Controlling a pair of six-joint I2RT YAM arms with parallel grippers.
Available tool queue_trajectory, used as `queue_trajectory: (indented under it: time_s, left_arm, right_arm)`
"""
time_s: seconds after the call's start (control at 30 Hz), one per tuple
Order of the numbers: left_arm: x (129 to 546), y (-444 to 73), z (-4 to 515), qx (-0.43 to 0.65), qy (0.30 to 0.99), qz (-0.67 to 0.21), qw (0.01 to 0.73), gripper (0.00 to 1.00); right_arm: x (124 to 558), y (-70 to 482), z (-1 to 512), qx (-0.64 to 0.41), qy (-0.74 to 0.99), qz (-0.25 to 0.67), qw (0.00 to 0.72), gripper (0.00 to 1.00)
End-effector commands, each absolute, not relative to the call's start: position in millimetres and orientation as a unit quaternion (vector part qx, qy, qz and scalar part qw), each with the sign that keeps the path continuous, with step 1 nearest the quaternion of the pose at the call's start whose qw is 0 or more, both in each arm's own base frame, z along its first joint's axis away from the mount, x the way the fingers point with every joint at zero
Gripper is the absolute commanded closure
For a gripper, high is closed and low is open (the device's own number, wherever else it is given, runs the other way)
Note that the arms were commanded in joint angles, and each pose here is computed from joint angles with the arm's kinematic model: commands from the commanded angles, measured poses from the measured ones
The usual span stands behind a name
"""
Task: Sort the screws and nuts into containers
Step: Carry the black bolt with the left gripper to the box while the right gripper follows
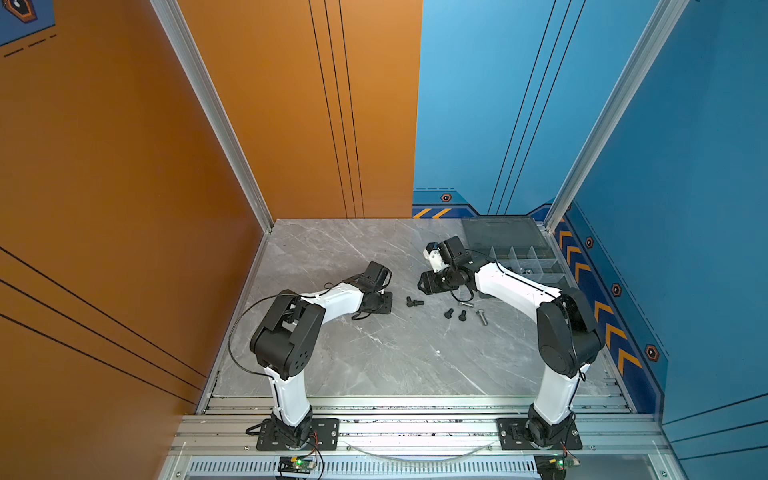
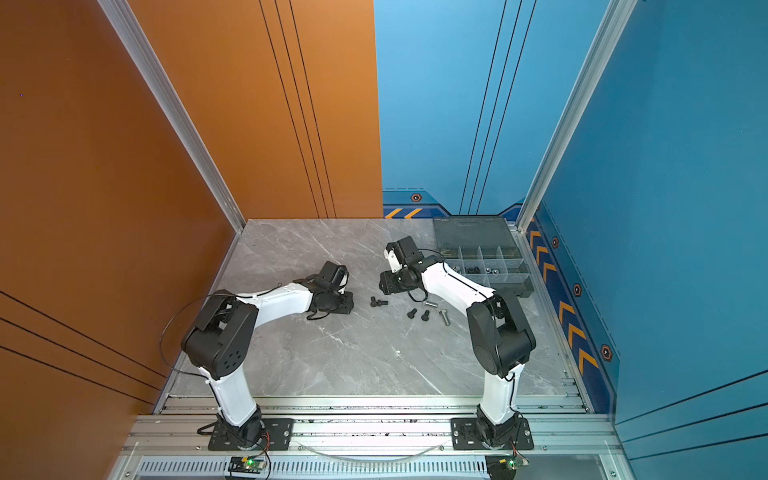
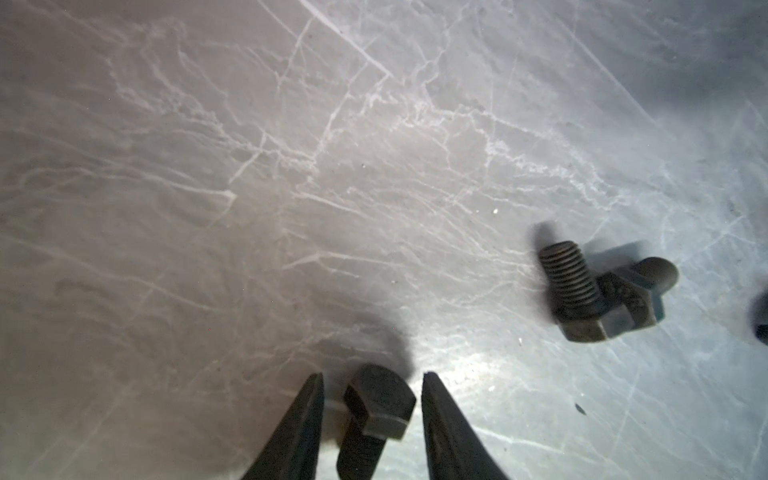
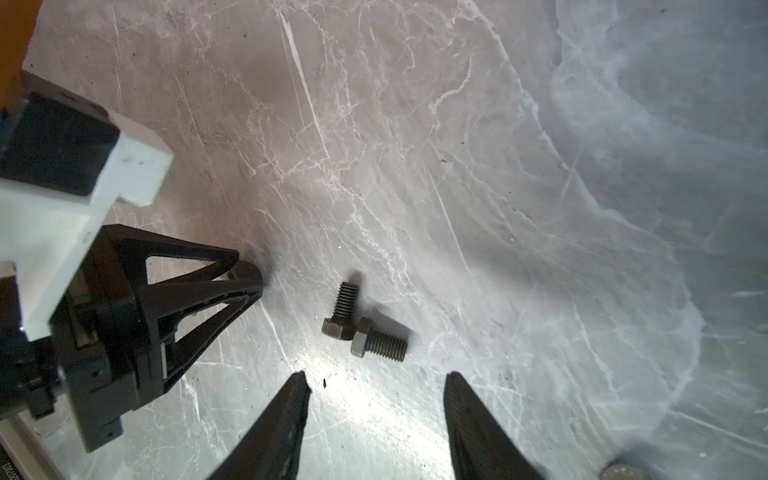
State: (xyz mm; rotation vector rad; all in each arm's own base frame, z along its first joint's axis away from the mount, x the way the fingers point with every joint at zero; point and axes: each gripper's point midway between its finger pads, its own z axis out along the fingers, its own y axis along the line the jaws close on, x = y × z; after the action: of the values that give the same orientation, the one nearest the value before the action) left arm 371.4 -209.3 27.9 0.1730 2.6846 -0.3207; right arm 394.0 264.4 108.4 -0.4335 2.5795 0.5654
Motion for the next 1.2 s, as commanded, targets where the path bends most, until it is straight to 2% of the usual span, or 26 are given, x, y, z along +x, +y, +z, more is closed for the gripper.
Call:
queue_trajectory:
  time_s: [0.0,0.23,0.43,0.47,0.7,0.83,1.0,1.17]
  left_arm:
    - [364,-205,12,0.074,0.975,-0.088,0.189,0.63]
    - [365,-208,8,0.077,0.975,-0.087,0.187,0.77]
    - [364,-209,7,0.080,0.975,-0.090,0.186,0.94]
    - [364,-210,8,0.080,0.975,-0.092,0.188,1.00]
    - [375,-228,31,0.086,0.961,-0.135,0.226,1.00]
    - [396,-254,71,0.100,0.931,-0.194,0.293,1.00]
    - [416,-306,131,0.132,0.870,-0.299,0.370,1.00]
    - [429,-366,176,0.173,0.811,-0.377,0.413,1.00]
  right_arm:
    - [394,264,124,-0.149,0.932,0.218,0.246,0.44]
    - [394,259,127,-0.145,0.932,0.218,0.250,0.44]
    - [394,249,138,-0.134,0.930,0.221,0.262,0.44]
    - [395,246,141,-0.131,0.929,0.221,0.266,0.44]
    - [399,205,178,-0.089,0.919,0.229,0.307,0.44]
    - [402,169,191,-0.045,0.918,0.215,0.331,0.44]
    - [400,122,195,0.021,0.917,0.193,0.349,0.44]
    - [394,85,192,0.084,0.913,0.179,0.357,0.44]
